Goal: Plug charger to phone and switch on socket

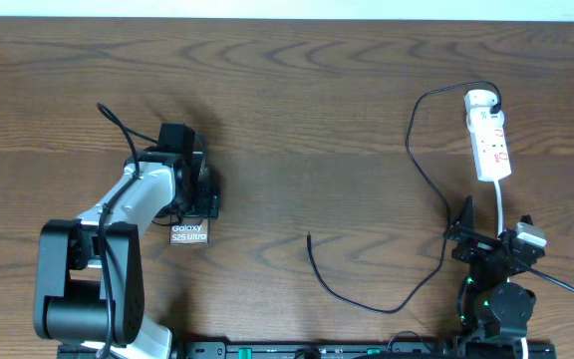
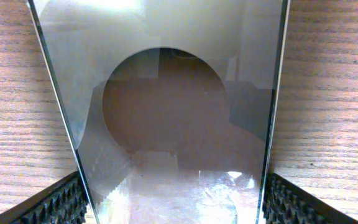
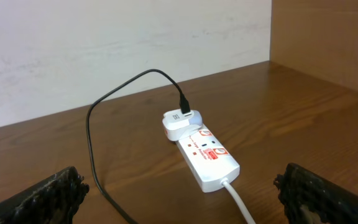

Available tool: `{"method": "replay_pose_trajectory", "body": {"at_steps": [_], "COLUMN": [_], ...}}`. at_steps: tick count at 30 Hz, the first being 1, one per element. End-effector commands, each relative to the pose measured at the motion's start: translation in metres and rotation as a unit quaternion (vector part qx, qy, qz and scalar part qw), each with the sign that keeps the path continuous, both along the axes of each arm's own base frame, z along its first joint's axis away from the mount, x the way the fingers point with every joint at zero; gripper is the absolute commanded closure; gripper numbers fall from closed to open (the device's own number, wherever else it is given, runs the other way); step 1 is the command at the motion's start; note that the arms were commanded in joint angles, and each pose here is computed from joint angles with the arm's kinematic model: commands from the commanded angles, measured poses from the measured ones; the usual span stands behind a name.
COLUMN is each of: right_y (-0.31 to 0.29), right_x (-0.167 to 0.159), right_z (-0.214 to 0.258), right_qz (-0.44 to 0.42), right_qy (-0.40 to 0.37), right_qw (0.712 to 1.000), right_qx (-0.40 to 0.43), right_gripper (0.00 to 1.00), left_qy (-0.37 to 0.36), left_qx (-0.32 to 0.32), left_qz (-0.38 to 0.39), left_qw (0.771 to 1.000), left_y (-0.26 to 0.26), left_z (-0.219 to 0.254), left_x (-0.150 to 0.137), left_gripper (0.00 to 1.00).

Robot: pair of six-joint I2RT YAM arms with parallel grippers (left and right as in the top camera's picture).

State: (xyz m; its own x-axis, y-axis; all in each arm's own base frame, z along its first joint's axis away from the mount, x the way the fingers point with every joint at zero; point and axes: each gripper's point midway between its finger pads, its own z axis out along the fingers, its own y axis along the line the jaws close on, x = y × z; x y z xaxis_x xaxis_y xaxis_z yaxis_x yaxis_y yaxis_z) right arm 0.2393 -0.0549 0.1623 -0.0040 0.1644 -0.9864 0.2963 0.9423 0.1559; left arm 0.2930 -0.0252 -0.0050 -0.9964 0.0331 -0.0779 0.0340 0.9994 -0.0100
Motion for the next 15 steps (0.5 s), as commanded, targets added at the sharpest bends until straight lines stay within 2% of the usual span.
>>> {"method": "replay_pose_trajectory", "body": {"at_steps": [1, 9, 12, 15], "right_y": [-0.0001, -0.0001, -0.0001, -0.0001], "right_x": [-0.0004, -0.0004, -0.0004, -0.0004], "right_z": [-0.0002, -0.0002, -0.0002, -0.0002], "right_qz": [-0.002, -0.002, -0.002, -0.002], "right_qy": [-0.002, -0.002, -0.002, -0.002], "right_qw": [1.0, 1.0, 1.0, 1.0], "right_qx": [0.004, 0.004, 0.004, 0.004], "right_gripper": [0.01, 0.01, 0.01, 0.01], "left_qy": [0.029, 0.029, 0.029, 0.029], "left_qx": [-0.026, -0.026, -0.026, -0.026], "left_qz": [0.006, 0.006, 0.006, 0.006], "left_qw": [0.999, 0.999, 0.999, 0.999], "left_y": [-0.008, -0.008, -0.008, -0.008], "left_z": [-0.0122, -0.0122, -0.0122, -0.0122], "left_x": [-0.0166, -0.0166, -0.0166, -0.0166], "left_gripper": [0.14, 0.16, 0.2, 0.21]}}
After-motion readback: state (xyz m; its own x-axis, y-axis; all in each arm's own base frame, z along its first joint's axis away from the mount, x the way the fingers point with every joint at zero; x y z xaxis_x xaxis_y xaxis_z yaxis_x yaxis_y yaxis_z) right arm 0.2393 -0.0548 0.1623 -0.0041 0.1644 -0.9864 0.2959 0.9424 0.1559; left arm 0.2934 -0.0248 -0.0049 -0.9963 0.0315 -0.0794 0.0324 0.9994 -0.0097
